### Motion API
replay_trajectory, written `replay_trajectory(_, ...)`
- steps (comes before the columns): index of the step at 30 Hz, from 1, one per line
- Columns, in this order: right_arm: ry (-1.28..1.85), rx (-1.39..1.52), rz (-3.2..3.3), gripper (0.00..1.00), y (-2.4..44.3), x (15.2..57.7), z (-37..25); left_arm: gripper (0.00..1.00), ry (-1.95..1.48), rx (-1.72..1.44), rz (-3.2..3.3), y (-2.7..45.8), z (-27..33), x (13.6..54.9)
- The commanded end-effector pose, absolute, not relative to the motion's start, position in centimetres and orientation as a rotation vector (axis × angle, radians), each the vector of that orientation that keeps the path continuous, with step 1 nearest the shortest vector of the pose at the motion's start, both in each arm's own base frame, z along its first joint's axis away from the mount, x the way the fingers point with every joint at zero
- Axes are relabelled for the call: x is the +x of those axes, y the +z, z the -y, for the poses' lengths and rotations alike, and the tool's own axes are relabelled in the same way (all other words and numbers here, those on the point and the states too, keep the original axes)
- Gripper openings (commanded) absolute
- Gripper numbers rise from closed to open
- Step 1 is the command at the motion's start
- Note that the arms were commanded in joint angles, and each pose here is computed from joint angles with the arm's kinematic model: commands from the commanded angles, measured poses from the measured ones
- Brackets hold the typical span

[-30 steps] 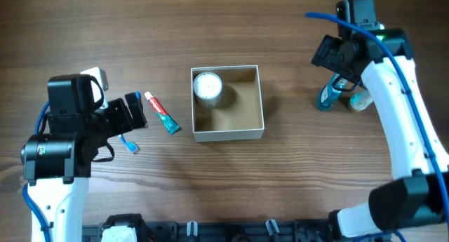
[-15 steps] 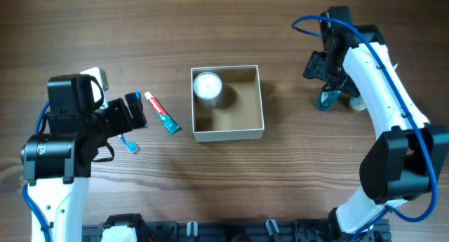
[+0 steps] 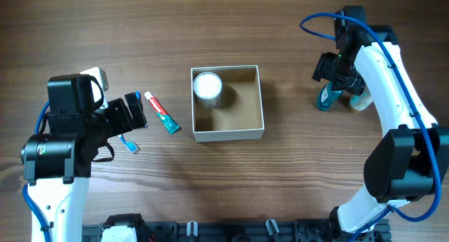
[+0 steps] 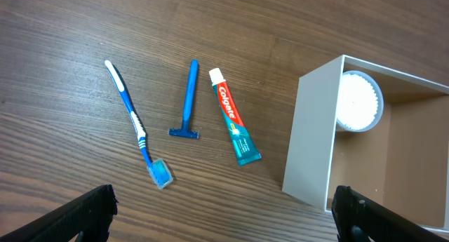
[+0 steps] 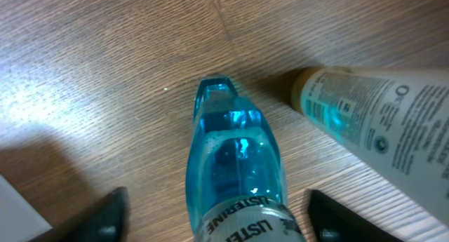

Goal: Pack container
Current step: 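Grasp the blue Listerine bottle with the right gripper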

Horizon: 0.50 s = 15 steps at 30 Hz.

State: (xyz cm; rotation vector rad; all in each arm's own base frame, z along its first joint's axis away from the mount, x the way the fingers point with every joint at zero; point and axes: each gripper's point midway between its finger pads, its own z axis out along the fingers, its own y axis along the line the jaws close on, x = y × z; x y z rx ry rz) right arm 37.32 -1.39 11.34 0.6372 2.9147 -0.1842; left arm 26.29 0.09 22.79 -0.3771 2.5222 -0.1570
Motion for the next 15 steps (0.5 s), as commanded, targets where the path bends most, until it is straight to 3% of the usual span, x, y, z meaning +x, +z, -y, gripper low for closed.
replay_trajectory(1, -0.153, 0.612, -2.935, 0.64, 10.96, 37.35, 0.96, 1.0, -0.158, -0.385, -2.499, 23.57, -0.07, 26.53)
replay_trajectory(4, -0.153, 0.611, -2.935, 0.49, 10.96, 37.35, 0.96, 1.0, -0.158, -0.385, -2.501, 23.55, -0.07, 26.5)
replay_trajectory(15, -0.154, 0.618, -2.933, 0.33, 10.96, 37.34, 1.0, 1.0, -0.158, -0.385, -2.501, 23.54, -0.08, 26.48)
